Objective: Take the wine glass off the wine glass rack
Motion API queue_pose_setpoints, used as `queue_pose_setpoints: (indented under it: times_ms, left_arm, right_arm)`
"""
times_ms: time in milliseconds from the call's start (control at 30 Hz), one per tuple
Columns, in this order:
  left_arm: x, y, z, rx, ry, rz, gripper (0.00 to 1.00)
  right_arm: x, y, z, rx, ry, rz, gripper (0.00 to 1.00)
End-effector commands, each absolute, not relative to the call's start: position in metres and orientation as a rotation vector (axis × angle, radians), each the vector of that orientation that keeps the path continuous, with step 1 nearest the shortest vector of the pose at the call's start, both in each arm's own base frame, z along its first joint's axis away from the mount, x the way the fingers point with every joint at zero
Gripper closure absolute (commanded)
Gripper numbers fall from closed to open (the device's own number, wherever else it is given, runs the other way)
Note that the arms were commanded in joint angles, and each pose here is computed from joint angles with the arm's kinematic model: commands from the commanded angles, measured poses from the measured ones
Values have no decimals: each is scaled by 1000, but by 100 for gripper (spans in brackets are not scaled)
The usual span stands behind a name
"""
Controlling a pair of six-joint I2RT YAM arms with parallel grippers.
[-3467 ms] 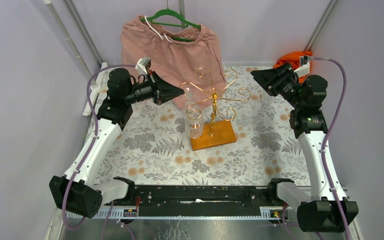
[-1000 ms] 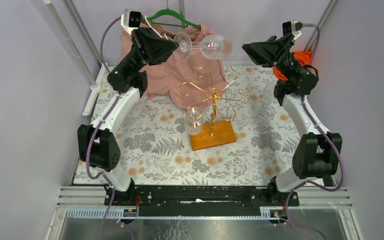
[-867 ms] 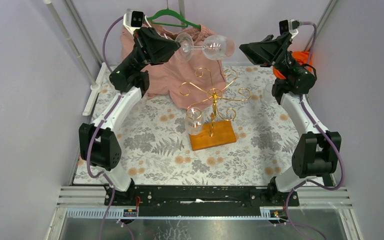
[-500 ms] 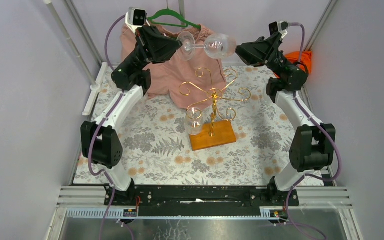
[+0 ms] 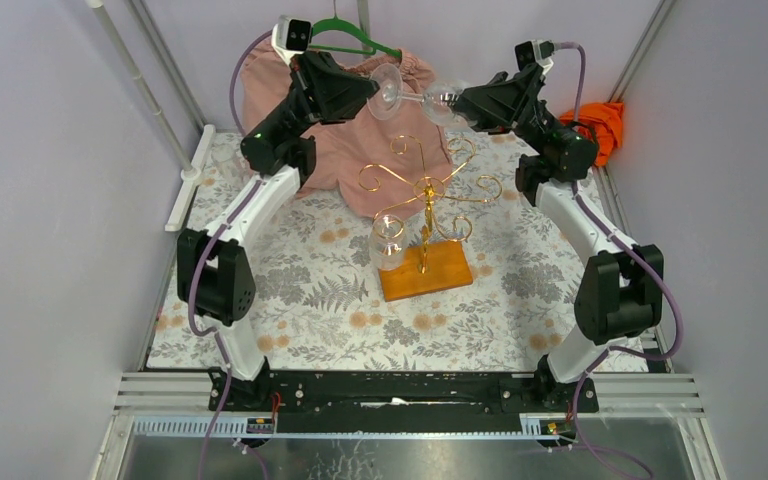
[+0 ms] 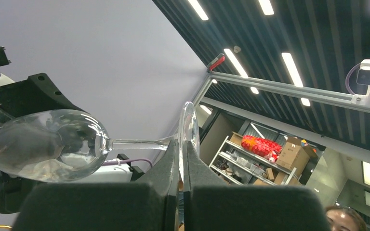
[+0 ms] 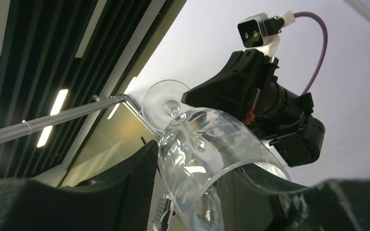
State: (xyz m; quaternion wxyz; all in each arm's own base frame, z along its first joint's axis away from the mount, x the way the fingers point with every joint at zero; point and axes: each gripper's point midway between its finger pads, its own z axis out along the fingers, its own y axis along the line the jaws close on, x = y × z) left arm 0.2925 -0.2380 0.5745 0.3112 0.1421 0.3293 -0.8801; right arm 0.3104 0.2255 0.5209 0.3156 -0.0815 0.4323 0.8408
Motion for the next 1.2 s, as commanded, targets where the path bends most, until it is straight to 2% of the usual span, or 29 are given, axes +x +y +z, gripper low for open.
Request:
queue_pose_setpoints:
  times_ms: [0,67,233,600,867,967,1167]
  left_arm:
    - [280,-231,579,408,819,-2413,100]
    - [283,-232,577,401,828,-2412,100]
    - [289,-236,568,390,868,-2417,100]
    - [277,-235,573,441,876,-2400,95]
    - [268,-234,575,475,876,-2363,78]
    - [273,-231,573,462,883,-2356,68]
    - [287,-219,570,426,894,-2316,56]
  right_arm:
    - [248,214,559,-463,859,2134,48]
    - [243,212,562,-462,835,2123,51]
    - [233,207,568,-458,804,2114,71]
    - [238,208,558,-409,856,2170,100]
    - [231,206,559,-408,851,2169,100]
    - [220,204,564,-433,843,2158,100]
    - [201,204,570,-449,885,2080,100]
